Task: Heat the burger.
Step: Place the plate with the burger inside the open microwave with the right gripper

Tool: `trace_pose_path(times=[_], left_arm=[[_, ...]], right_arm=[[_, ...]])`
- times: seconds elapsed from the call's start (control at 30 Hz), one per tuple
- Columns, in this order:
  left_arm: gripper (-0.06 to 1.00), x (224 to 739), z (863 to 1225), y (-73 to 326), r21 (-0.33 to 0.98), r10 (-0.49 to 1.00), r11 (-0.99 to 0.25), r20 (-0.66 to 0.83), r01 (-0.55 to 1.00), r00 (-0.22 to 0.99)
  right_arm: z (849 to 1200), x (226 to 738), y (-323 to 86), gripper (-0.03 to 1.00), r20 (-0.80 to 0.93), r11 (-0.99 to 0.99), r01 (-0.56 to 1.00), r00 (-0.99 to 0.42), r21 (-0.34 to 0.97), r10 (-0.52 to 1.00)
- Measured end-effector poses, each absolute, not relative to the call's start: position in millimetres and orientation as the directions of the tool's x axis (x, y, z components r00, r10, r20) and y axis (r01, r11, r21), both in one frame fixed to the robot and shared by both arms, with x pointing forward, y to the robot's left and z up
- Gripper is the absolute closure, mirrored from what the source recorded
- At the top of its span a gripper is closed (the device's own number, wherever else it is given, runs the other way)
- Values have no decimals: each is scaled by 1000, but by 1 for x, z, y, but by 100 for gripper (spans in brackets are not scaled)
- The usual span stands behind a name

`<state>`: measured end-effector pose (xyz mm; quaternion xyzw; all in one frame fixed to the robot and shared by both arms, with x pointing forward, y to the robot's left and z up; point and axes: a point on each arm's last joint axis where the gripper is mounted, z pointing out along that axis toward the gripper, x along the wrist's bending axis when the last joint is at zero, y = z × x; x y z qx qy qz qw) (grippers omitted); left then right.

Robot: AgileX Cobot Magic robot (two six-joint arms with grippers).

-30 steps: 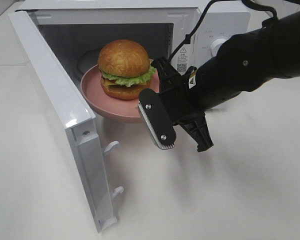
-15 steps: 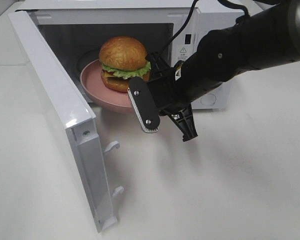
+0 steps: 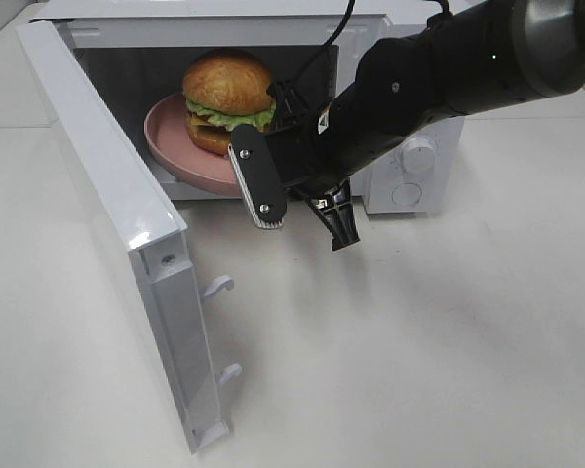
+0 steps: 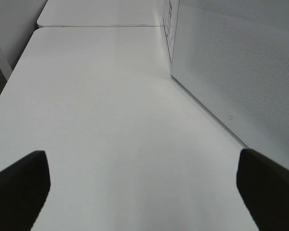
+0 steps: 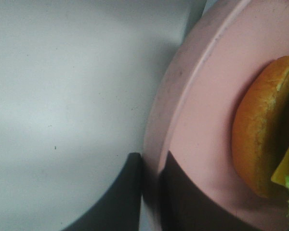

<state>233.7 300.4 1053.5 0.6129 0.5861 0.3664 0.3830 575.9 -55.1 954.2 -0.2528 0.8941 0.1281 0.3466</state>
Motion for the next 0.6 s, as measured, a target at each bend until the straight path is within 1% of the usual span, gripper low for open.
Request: trace_pose_path(times=[0.33,0.6], left_arm=[[-3,234,1054,300,899,999,-20,0,438,45],[-3,234,1054,300,899,999,-20,0,438,45]], right_arm=[[937,581,-52,90,-659,837,-546,-644,40,-389],[937,596,-41,90,-676,858,-508,-661,83,-326]])
